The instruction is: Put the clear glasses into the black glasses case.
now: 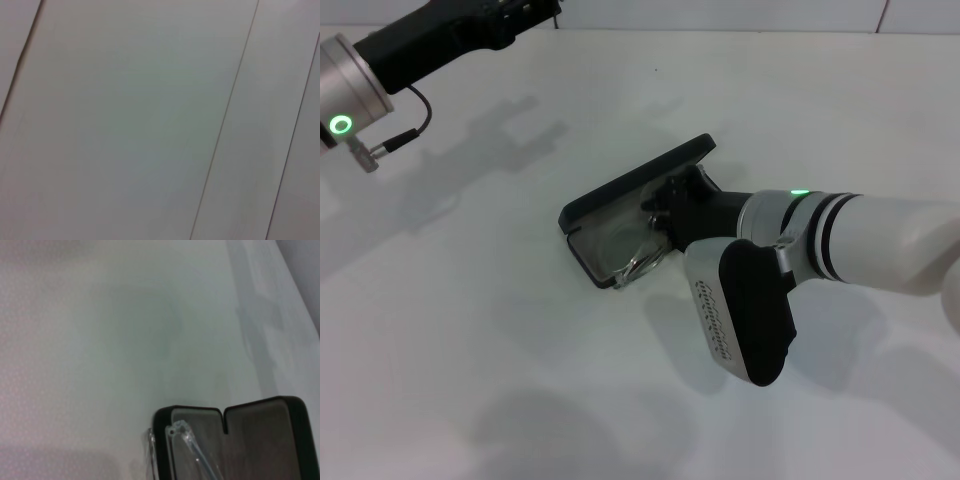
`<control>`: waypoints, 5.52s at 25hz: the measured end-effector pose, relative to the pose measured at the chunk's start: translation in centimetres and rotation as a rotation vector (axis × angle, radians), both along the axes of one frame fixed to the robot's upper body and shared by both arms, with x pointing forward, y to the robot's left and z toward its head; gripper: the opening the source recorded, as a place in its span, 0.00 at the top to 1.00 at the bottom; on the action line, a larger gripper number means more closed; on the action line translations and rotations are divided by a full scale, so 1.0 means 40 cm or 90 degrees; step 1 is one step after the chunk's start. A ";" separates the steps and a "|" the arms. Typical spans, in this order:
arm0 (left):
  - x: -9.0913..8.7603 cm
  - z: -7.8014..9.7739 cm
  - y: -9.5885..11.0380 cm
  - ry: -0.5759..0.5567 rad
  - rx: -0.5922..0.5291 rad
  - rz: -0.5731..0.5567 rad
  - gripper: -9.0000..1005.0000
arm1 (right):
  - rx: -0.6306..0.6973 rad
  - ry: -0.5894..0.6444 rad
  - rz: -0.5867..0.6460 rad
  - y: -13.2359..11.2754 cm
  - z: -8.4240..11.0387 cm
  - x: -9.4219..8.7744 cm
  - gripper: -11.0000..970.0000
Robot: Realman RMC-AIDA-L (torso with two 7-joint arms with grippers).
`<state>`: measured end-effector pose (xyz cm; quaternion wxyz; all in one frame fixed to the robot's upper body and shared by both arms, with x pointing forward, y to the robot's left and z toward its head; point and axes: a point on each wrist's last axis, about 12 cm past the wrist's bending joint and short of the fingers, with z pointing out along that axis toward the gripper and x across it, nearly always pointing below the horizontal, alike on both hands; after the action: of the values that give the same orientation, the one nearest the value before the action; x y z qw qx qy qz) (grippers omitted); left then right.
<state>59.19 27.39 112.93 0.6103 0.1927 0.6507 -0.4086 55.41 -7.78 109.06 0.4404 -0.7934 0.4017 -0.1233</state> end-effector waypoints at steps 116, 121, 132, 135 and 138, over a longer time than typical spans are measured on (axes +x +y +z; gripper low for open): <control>-0.003 -0.194 -0.215 0.168 0.310 -0.084 0.23 | 0.893 0.464 -0.296 -0.566 0.040 0.018 0.42; -0.012 -0.190 -0.214 0.151 0.288 -0.090 0.23 | 0.877 0.457 -0.293 -0.557 0.040 0.024 0.42; -0.139 -0.064 -0.167 -0.056 0.085 -0.326 0.23 | 0.626 0.646 -0.094 -0.468 0.100 0.023 0.38; -0.187 -0.069 -0.121 -0.100 0.077 -0.352 0.23 | 0.583 0.643 -0.044 -0.448 0.091 0.002 0.27; -0.215 -0.081 -0.093 -0.112 0.075 -0.337 0.23 | 0.569 0.623 -0.006 -0.432 0.079 -0.016 0.19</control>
<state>50.58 23.68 109.68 0.5245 0.4260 0.5448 -0.4966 54.76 -25.07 112.22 0.4933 -0.4968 0.5712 0.4284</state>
